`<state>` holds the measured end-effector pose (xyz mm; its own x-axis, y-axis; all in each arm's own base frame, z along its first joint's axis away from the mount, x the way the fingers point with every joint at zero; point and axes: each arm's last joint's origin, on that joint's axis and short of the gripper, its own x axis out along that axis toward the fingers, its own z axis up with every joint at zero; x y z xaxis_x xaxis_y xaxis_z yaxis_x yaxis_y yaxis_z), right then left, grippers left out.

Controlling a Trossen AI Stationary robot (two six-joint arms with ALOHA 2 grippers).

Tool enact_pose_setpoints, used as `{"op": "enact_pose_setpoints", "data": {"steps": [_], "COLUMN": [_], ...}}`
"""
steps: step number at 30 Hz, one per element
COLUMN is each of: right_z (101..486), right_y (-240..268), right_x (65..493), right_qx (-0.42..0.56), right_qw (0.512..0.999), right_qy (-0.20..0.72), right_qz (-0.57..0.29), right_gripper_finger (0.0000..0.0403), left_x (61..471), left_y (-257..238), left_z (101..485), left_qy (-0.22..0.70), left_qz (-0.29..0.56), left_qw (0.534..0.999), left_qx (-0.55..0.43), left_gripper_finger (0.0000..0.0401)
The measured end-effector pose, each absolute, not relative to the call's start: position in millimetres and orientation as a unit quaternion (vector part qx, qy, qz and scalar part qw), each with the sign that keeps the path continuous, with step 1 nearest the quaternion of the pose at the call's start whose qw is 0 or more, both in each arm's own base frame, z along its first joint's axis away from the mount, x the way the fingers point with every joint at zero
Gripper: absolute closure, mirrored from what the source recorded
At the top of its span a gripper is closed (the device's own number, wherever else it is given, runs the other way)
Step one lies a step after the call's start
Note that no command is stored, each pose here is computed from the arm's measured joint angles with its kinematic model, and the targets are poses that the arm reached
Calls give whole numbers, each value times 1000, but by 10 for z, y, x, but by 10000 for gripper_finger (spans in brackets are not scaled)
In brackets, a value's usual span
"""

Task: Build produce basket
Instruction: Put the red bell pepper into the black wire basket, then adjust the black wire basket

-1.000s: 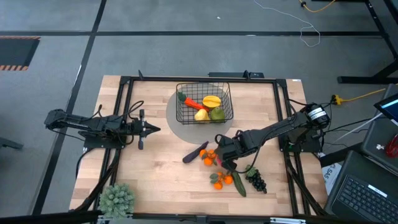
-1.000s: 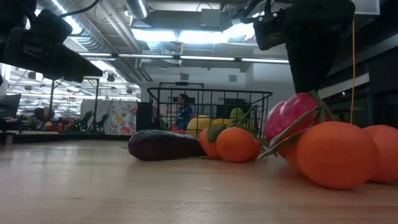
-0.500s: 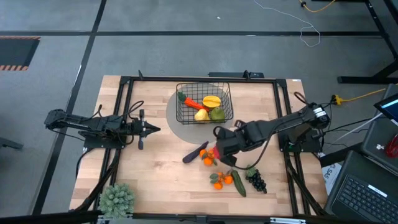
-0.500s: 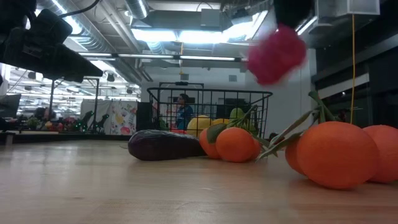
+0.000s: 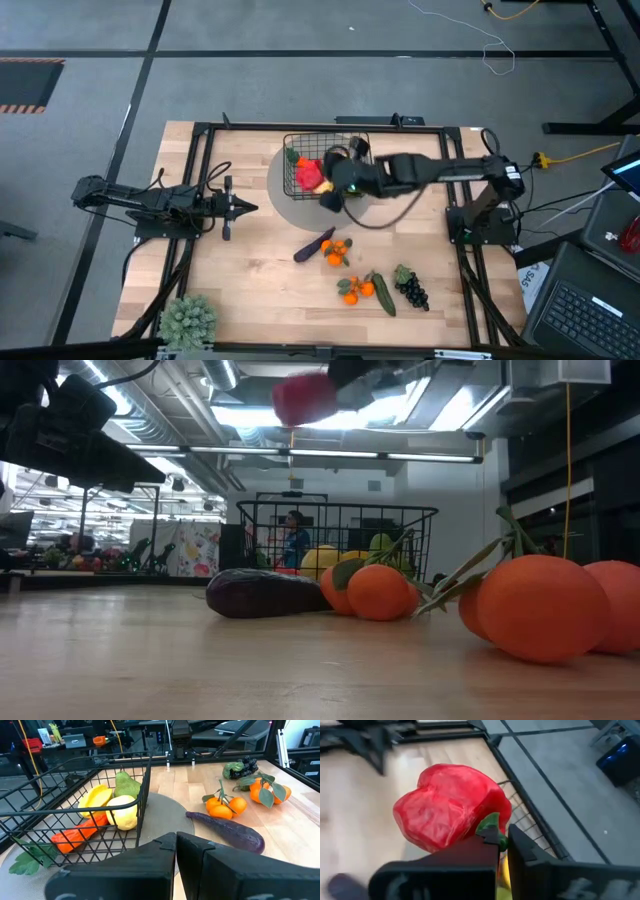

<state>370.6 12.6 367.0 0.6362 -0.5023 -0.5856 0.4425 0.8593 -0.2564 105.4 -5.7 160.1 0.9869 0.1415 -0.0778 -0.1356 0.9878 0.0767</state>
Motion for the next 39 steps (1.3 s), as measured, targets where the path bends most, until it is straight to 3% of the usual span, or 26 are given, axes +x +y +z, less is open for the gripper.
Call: {"op": "enact_pose_setpoints", "data": {"steps": [9,16,21,27,32,35,39], "right_z": [3559,3604,3592,3622,3502,3400,3301], "right_y": [-408,-567,-590,-558,-569,-575,-607], "right_x": [3783,3804,3781,3558,3320,3225,3218], "right_qx": [-8,21,19,13,27,29,15], "right_qw": [899,912,907,862,785,745,733], "right_qy": [339,313,326,427,510,534,541], "right_qz": [-276,-263,-267,-273,-351,-399,-412], "right_gripper_finger": [363,297,279,277,277,276,276], "left_x": [1055,1054,1054,1054,1054,1054,1055], "left_y": [-57,-57,-57,-57,-57,-57,-57], "left_z": [1601,1601,1601,1601,1601,1601,1601], "left_qy": [41,41,41,41,41,41,41], "left_qz": [70,70,70,70,70,70,70], "left_qw": [996,996,996,996,996,996,996], "left_qx": [36,36,35,36,36,36,35], "left_gripper_finger": [397,397,397,397,397,397,397]}}
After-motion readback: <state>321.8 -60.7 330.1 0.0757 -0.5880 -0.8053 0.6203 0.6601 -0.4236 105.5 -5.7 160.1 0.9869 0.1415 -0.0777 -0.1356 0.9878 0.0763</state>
